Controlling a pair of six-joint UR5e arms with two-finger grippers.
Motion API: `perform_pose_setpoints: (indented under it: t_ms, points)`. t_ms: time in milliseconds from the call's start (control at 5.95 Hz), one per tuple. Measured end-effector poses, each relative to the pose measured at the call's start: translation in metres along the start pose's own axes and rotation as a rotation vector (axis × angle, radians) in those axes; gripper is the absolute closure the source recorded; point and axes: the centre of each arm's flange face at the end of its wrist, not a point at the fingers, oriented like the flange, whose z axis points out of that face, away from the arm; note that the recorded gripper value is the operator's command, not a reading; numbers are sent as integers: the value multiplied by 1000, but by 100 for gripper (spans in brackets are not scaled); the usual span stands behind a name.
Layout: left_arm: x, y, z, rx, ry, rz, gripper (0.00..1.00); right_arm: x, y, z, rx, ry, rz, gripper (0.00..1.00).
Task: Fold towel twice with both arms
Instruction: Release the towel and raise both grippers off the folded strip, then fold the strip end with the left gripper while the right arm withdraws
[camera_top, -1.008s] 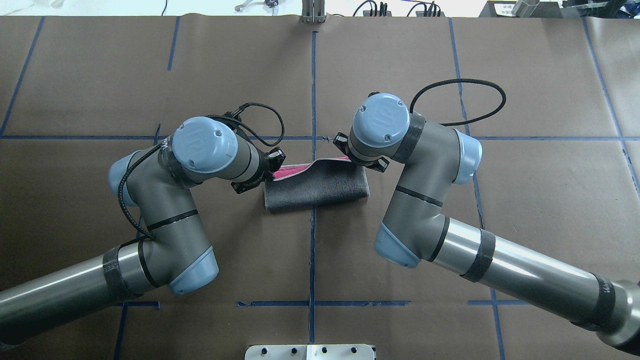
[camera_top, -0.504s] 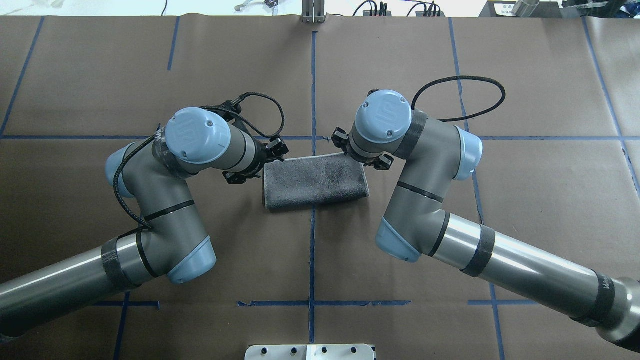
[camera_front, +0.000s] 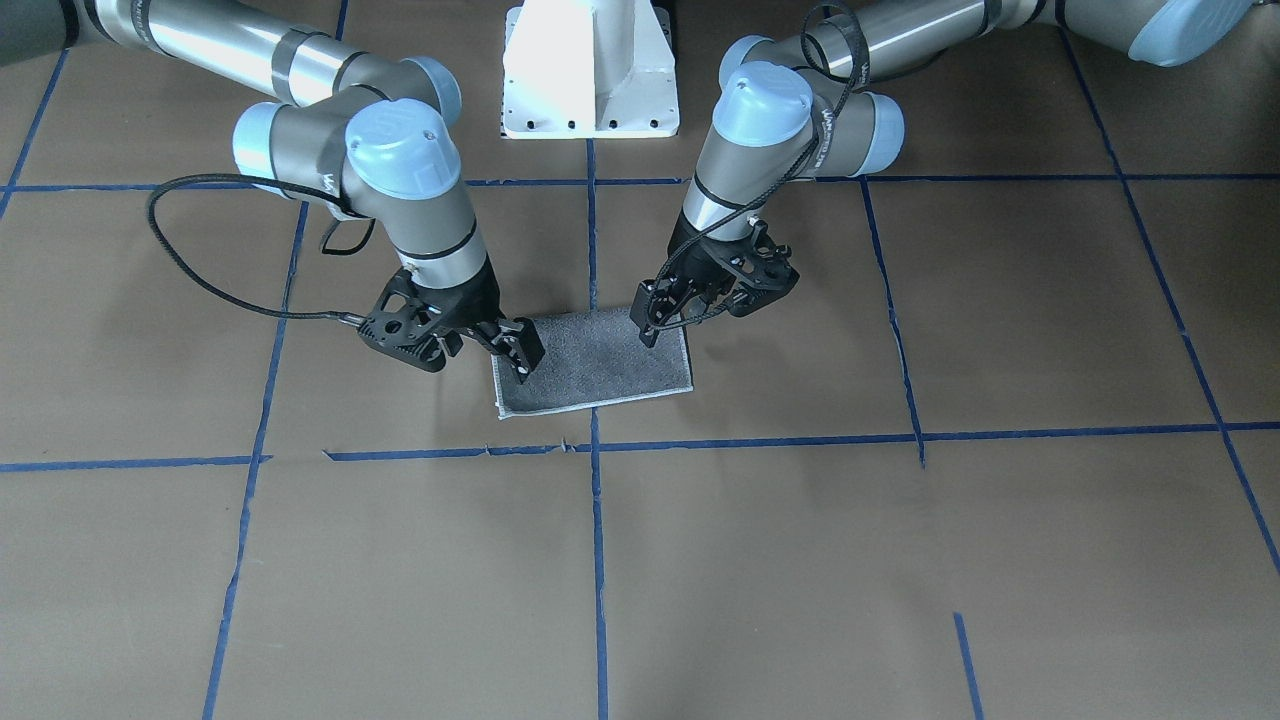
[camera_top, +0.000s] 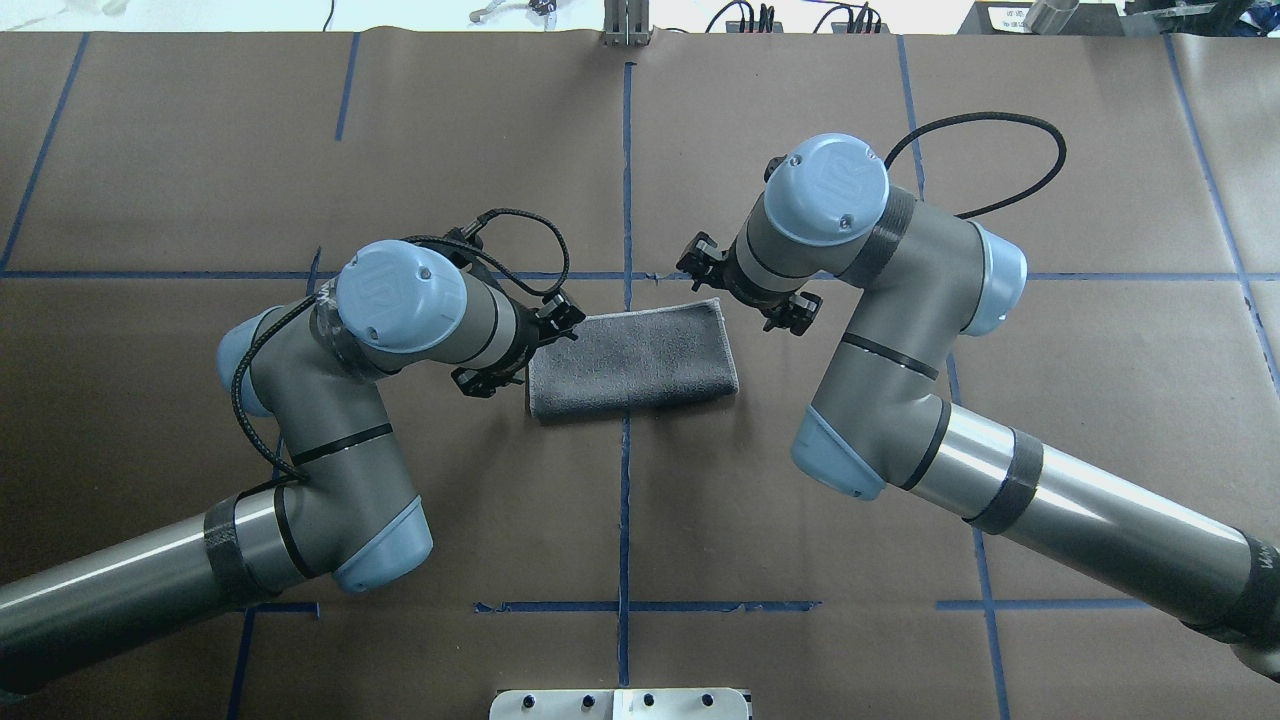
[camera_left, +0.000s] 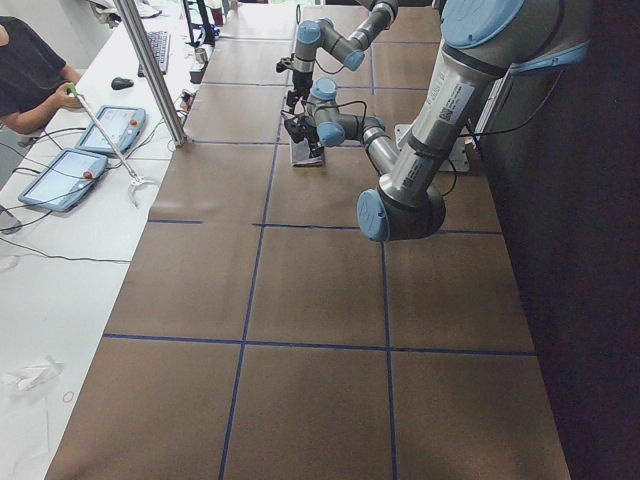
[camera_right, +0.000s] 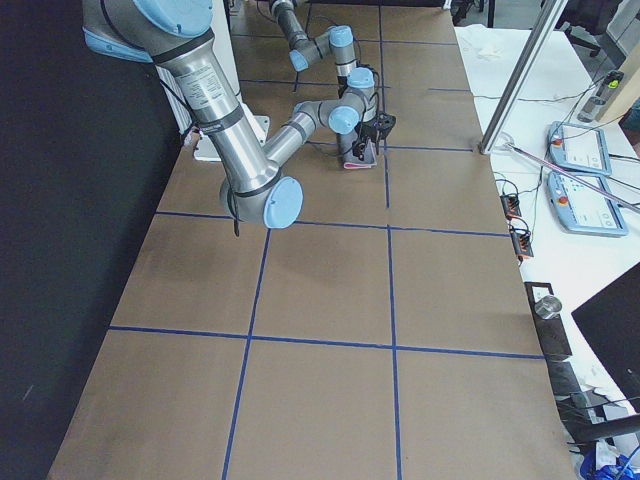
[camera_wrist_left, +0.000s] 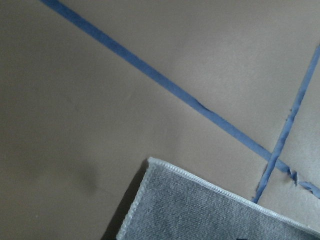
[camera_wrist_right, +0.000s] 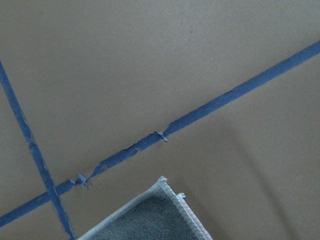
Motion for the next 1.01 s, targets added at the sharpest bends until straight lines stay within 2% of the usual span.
perform_pose_setpoints:
  t_ms: [336, 672, 1008]
  points:
    - [-9, 14, 8, -15, -22, -154, 17, 11, -10, -3, -10, 3, -8, 0]
    - [-18, 13, 15, -9, -40, -195, 18, 18, -11, -4, -8, 5, -9, 0]
    - [-28, 18, 24, -11, -60, -218, 31, 18, -10, -6, -7, 2, -11, 0]
